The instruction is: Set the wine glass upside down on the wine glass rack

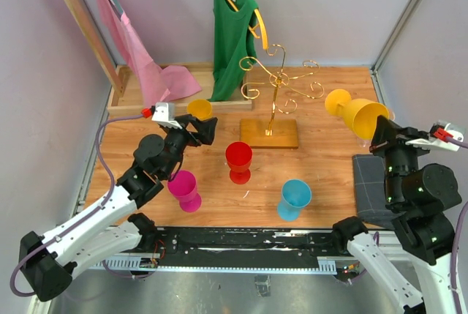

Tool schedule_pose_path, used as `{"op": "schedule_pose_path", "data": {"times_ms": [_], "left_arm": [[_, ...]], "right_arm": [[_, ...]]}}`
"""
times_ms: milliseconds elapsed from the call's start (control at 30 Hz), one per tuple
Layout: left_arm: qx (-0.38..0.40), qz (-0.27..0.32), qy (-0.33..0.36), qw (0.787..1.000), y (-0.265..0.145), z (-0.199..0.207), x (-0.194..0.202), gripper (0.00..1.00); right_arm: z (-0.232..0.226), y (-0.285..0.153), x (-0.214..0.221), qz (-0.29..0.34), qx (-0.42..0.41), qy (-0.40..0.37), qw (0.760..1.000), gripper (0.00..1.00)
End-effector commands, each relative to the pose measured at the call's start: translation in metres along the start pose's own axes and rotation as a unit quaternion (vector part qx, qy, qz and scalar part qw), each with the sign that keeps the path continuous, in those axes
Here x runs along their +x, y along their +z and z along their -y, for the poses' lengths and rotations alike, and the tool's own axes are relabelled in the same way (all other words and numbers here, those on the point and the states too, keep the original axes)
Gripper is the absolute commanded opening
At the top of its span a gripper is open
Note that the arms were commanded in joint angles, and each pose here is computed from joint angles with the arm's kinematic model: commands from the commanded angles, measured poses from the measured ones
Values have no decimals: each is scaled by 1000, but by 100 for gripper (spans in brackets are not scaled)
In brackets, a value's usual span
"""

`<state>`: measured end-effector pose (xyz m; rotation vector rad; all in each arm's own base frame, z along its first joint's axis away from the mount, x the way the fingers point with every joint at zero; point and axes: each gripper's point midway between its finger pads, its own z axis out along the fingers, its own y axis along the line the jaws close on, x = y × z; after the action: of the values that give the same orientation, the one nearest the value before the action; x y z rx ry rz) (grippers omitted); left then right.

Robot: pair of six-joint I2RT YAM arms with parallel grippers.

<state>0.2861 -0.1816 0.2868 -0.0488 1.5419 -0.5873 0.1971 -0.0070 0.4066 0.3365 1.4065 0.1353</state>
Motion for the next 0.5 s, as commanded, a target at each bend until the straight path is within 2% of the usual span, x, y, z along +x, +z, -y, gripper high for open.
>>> {"op": "schedule_pose_path", "data": {"times_ms": [0,300,467], "left_arm": [[30,20,-13,999,-3,20,-31,97],[55,35,-17,998,-5,35,-54,97],[70,36,-19,997,-4,41,-54,95]], "right_arm": [[-31,-8,-57,87,-82,29,992,1],[-43,-4,-93,109,-90,18,990,1],[-70,-1,-93,126,-156,40,979,1]]}}
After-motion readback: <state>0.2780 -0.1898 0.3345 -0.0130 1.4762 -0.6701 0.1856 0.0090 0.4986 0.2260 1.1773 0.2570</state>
